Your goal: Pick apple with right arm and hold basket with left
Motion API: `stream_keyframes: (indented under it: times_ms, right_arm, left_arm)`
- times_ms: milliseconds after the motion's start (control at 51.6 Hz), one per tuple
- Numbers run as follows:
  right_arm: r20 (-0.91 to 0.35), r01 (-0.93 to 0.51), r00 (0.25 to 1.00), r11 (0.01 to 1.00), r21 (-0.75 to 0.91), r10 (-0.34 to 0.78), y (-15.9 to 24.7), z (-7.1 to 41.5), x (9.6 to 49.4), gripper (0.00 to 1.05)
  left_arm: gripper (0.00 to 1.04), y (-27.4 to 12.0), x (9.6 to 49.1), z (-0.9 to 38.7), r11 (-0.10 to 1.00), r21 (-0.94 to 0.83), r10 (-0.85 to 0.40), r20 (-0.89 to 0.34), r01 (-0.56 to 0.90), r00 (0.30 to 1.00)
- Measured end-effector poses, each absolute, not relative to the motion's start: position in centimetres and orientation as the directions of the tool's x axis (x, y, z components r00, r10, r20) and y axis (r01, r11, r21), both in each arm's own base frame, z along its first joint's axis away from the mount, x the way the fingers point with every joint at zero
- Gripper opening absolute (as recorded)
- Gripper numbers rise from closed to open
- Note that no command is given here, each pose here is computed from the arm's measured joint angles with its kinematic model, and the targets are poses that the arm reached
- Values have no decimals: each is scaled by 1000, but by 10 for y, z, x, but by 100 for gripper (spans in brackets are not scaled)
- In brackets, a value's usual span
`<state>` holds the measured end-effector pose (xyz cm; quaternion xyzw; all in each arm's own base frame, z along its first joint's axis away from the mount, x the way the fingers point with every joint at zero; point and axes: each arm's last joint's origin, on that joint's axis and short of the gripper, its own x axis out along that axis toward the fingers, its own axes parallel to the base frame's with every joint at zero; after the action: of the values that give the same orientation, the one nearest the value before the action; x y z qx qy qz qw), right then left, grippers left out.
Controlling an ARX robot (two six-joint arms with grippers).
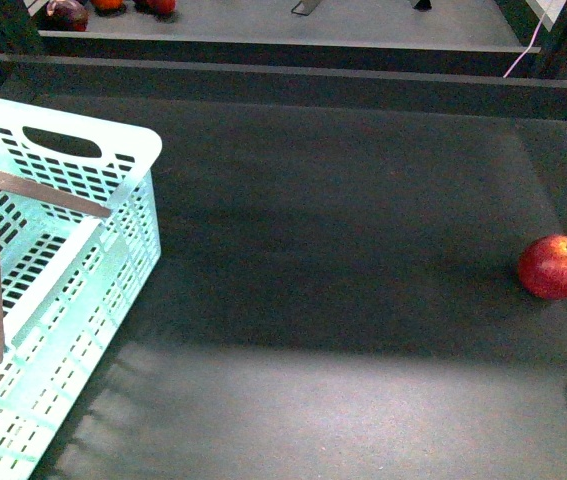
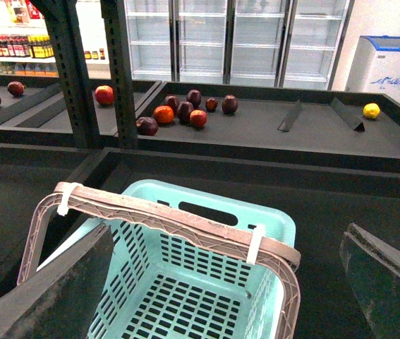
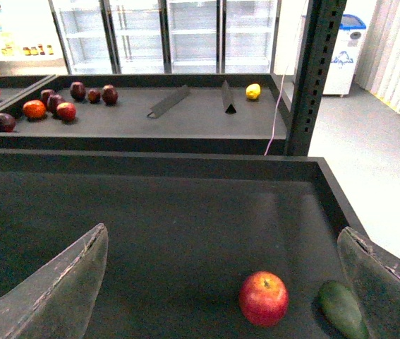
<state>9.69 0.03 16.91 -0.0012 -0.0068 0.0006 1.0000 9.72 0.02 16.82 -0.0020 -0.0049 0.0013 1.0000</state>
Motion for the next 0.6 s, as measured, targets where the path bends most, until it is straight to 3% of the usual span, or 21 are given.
stream_keyframes:
  times_ms: [600]
  right_arm:
    - [14, -1, 1000, 1000, -2, 1, 0, 169, 97, 96]
  left_arm:
    - [98, 0, 97, 168, 1000, -4, 3, 10, -3, 1000]
